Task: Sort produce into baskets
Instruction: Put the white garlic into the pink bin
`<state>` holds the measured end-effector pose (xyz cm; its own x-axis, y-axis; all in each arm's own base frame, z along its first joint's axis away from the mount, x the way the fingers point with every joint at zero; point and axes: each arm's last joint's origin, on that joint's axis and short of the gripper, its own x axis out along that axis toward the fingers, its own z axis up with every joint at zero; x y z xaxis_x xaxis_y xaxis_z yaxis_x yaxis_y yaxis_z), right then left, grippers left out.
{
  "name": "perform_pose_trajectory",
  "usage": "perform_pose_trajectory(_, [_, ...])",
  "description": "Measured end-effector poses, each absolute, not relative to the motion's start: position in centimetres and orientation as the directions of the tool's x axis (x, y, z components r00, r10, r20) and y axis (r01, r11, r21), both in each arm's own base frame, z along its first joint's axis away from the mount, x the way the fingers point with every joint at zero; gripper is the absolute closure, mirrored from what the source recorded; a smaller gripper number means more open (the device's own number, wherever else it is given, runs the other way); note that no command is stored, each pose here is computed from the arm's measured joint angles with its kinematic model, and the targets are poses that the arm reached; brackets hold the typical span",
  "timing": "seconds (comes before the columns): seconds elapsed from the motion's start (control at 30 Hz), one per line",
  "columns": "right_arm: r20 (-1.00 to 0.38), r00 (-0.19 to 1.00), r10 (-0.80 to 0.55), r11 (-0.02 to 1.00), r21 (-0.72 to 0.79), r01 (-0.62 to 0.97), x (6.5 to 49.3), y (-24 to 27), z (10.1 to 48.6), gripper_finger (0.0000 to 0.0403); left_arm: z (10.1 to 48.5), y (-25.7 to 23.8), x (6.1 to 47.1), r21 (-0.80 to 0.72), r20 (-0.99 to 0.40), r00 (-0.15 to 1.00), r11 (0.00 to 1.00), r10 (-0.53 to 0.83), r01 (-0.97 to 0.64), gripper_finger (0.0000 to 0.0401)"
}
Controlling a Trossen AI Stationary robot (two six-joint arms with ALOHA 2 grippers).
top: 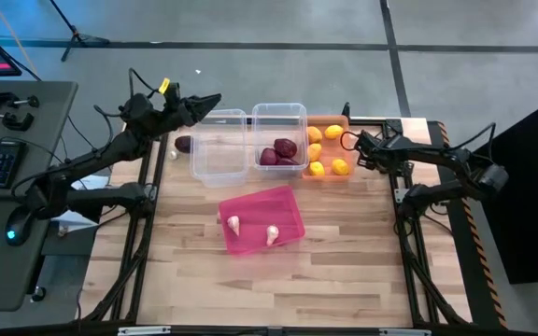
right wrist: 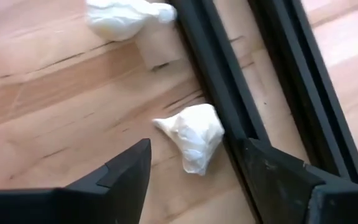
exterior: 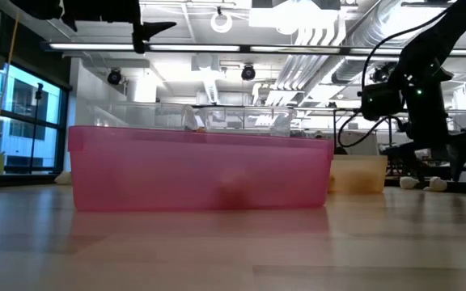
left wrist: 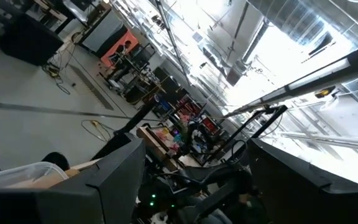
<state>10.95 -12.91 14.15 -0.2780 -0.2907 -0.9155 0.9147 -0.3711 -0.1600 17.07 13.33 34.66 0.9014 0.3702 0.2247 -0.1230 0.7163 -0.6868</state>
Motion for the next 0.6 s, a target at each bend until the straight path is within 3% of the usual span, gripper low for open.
perform_pose_trajectory(0.23, [-0.901, -0.247, -0.357, -0.311, -0.135, 0.941, 11.9, -14.1, 15.8, 0.0159, 34.7, 13.8, 16.7, -0.687, 0.224, 0.892, 0.713, 0.392, -0.141, 0.0134])
perform_pose_trajectory(0.6, [-0.92, -0.289, -0.266, -0.266, -0.219, 0.939, 11.9, -14.5, 14.4, 0.016, 34.6, 13.8, 16.7, -0.686, 0.224, 0.892, 0.714, 0.392, -0.142, 0.0134])
